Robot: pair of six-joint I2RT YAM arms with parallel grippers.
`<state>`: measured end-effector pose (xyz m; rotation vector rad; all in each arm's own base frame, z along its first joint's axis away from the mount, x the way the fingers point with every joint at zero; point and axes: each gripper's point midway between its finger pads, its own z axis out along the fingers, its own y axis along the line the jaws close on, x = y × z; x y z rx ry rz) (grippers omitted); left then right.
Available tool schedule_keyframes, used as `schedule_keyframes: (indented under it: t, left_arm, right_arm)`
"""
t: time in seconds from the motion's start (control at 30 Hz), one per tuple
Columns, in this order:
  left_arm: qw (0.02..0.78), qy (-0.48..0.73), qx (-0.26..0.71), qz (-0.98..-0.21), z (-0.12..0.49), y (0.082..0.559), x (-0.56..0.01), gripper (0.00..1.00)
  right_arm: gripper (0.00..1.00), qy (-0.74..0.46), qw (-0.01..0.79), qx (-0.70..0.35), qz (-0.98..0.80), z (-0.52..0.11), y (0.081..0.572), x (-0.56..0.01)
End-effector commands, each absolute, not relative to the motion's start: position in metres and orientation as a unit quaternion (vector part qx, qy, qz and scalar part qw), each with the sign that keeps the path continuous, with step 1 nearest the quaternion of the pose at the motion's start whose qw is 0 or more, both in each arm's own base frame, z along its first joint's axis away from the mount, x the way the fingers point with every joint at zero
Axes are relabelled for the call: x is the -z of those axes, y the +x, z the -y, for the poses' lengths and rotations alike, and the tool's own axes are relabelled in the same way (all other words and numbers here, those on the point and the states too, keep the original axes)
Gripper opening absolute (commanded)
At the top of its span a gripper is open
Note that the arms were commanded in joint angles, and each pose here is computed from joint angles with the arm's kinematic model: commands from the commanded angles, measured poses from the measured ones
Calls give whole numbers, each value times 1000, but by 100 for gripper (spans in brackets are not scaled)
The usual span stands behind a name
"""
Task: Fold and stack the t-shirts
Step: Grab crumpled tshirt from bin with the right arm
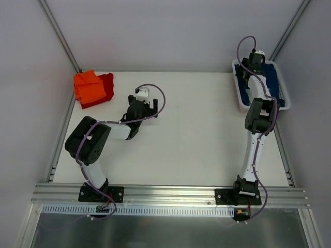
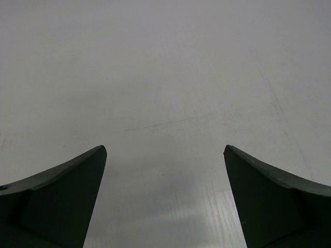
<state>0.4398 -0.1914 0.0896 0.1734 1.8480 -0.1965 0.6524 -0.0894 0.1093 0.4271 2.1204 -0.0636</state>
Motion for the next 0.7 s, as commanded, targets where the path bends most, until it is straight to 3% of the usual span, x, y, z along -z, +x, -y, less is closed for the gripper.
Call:
schedule_keyframes:
  t: [0.0, 0.53, 0.67]
  left_arm:
    - [623, 64, 102, -773, 192, 445, -117, 99]
    - [620, 65, 103, -775, 194, 448, -117, 98]
    - [620, 66, 104, -775, 195, 448, -117, 98]
  right_arm:
    - [51, 147, 528, -3, -837, 84, 676, -137]
    - [51, 116, 594, -25, -796, 78, 707, -160]
    - [47, 115, 594, -23, -796, 79, 709, -148]
